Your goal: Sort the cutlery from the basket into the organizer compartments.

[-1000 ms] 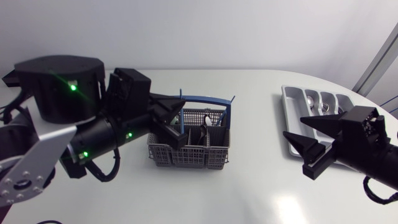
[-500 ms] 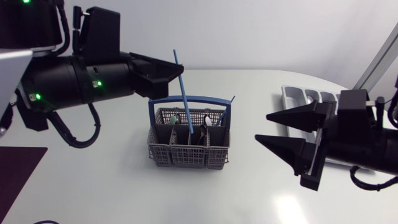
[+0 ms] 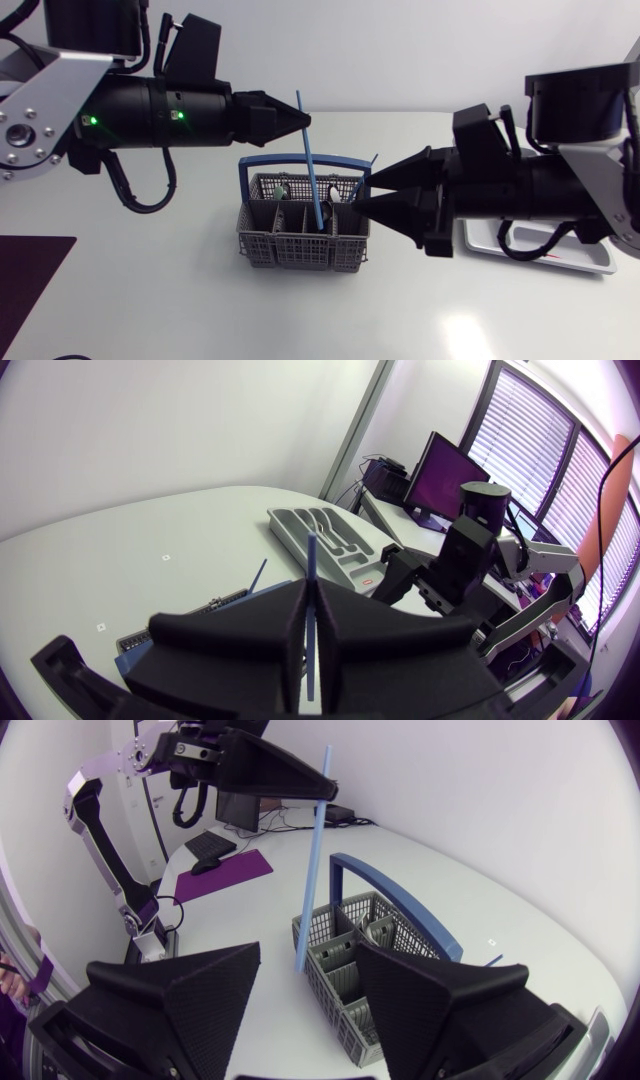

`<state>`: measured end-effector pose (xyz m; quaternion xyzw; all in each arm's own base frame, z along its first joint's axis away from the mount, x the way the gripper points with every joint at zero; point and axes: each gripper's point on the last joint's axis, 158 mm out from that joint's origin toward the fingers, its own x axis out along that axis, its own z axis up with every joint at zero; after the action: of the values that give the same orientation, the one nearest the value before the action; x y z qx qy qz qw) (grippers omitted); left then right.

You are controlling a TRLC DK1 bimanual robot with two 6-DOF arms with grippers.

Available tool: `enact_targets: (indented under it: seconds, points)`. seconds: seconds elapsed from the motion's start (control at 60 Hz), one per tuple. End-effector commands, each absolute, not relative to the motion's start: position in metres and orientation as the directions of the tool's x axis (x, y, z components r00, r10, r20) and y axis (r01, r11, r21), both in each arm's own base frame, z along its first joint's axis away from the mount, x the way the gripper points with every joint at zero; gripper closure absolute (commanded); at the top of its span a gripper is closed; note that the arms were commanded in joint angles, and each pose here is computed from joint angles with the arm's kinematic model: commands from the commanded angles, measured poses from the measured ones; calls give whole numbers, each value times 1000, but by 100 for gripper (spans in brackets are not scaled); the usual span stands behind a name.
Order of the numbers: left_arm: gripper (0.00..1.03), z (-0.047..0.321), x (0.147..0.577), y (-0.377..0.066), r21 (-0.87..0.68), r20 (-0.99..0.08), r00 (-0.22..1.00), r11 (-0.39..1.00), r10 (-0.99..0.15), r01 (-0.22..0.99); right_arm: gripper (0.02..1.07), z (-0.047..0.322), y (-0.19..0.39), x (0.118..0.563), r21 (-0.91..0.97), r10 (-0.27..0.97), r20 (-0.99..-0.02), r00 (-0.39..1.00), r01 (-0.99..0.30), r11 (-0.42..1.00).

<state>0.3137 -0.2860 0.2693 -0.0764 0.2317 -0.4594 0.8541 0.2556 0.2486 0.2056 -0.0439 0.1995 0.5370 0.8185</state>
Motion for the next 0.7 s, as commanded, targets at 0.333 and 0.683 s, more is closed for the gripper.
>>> enact_targets:
  seconds: [0.333, 0.683]
  points:
    - [100, 286, 308, -300, -395, -295, 429, 518, -853, 759, 53, 210, 289, 272, 238, 889, -367, 275, -896, 376]
    - [100, 283, 310, -298, -404, -298, 430, 520, -853, 752, 89, 210, 304, 270, 246, 889, -382, 254, -899, 362]
